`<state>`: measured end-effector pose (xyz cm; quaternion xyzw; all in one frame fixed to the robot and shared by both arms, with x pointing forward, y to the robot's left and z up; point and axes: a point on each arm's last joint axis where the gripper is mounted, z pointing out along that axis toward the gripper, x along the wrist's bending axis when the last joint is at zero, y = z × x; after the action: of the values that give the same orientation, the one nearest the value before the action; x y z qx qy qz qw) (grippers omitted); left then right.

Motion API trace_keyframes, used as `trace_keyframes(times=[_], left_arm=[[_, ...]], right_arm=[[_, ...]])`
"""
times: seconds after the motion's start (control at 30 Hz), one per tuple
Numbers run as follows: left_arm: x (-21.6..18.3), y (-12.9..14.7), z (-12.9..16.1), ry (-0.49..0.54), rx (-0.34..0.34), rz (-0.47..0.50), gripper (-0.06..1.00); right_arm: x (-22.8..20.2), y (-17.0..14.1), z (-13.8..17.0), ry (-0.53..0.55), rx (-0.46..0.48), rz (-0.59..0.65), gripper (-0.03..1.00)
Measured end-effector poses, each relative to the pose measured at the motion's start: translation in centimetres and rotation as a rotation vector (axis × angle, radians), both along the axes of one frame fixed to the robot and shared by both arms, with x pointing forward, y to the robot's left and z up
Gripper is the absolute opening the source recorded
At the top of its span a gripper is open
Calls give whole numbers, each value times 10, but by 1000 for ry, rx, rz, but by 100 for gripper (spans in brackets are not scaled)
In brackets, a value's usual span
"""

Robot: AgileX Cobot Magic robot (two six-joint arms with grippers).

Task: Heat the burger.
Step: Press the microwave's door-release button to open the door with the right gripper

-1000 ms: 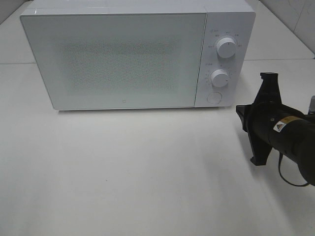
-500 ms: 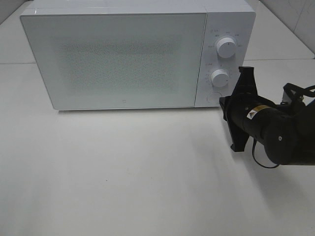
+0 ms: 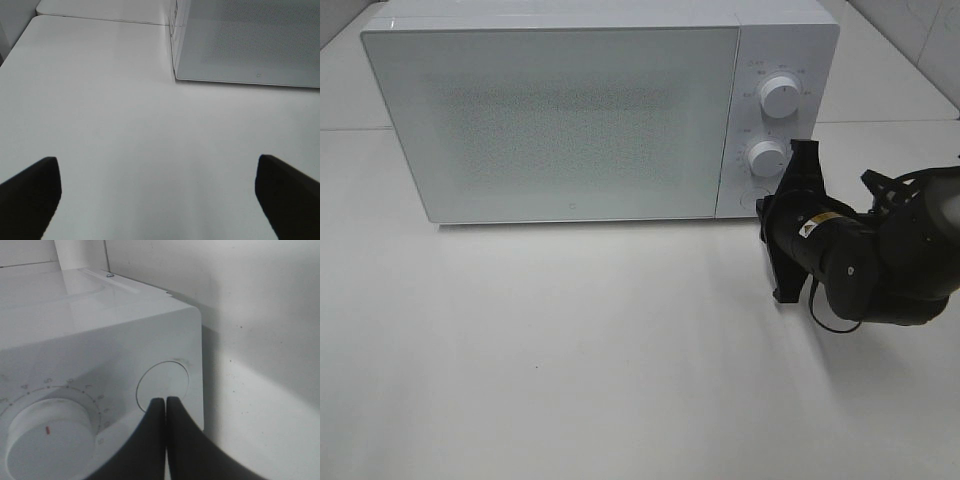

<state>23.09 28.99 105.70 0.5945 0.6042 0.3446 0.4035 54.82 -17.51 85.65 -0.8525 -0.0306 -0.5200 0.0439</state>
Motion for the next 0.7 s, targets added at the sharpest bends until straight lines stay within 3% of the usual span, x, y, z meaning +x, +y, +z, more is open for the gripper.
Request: trace_keyframes(times=[0.7], left_arm=[[0,0,0,0,0,0,97]], right_arm=[[19,-1,-1,-23,-12,-61,3]])
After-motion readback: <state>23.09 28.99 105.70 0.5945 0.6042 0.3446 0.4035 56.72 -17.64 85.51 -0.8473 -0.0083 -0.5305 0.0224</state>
